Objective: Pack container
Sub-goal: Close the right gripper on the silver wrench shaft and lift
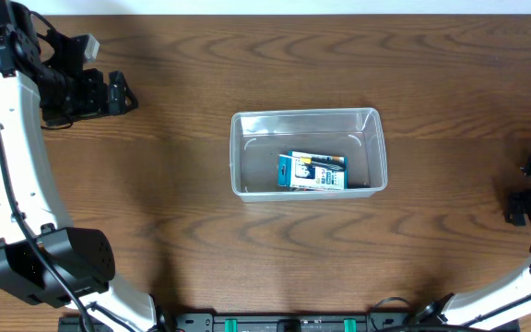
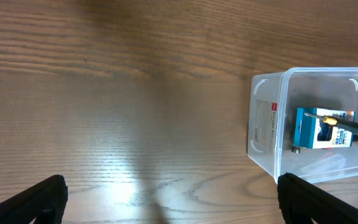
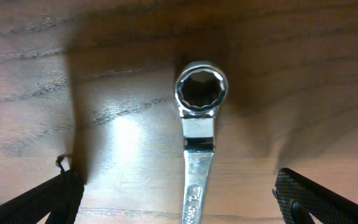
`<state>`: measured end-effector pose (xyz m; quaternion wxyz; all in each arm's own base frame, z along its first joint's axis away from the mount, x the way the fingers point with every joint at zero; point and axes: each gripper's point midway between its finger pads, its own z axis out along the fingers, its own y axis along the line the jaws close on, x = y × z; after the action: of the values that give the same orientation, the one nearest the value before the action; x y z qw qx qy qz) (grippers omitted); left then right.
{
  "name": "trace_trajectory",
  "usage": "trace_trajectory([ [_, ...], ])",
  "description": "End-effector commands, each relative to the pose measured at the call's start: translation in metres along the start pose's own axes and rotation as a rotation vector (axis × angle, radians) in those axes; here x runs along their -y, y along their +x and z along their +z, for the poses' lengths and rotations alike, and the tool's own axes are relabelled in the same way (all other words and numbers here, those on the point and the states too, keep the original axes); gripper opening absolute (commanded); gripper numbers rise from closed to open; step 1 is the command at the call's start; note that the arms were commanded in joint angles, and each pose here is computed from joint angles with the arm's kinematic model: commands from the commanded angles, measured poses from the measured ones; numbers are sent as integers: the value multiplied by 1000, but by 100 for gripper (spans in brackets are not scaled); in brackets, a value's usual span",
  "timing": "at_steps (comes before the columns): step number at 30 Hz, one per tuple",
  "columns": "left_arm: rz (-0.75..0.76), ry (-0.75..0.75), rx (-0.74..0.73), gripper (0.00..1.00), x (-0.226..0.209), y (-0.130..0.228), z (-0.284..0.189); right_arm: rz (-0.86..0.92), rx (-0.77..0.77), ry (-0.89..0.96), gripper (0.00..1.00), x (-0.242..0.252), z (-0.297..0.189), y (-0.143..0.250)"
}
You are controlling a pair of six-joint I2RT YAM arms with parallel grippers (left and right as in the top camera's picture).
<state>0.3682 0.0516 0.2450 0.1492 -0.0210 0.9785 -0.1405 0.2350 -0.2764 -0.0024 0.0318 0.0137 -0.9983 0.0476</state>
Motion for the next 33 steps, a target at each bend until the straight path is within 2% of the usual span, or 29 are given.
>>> trace_trajectory([
  [1,-15,-8,-1,98,-2,1,-1,28,-62,4,95,-1,17,13],
  [4,-16,-8,-1,98,-2,1,-1,27,-61,-9,91,-4,17,13],
  [9,-16,-8,-1,98,-2,1,-1,38,-39,-52,98,-9,17,13],
  [16,-16,-8,-1,98,-2,1,-1,66,-38,-70,97,-7,18,21],
  [24,-16,-8,-1,98,-2,1,-1,79,3,-125,99,-12,18,20],
  [26,-16,-8,-1,98,-2,1,-1,79,3,-125,98,-11,18,20],
  [29,-16,-8,-1,98,-2,1,-1,79,4,-123,89,-11,18,20],
  [33,-16,-8,-1,98,-2,1,-1,80,9,-118,69,-10,18,19],
])
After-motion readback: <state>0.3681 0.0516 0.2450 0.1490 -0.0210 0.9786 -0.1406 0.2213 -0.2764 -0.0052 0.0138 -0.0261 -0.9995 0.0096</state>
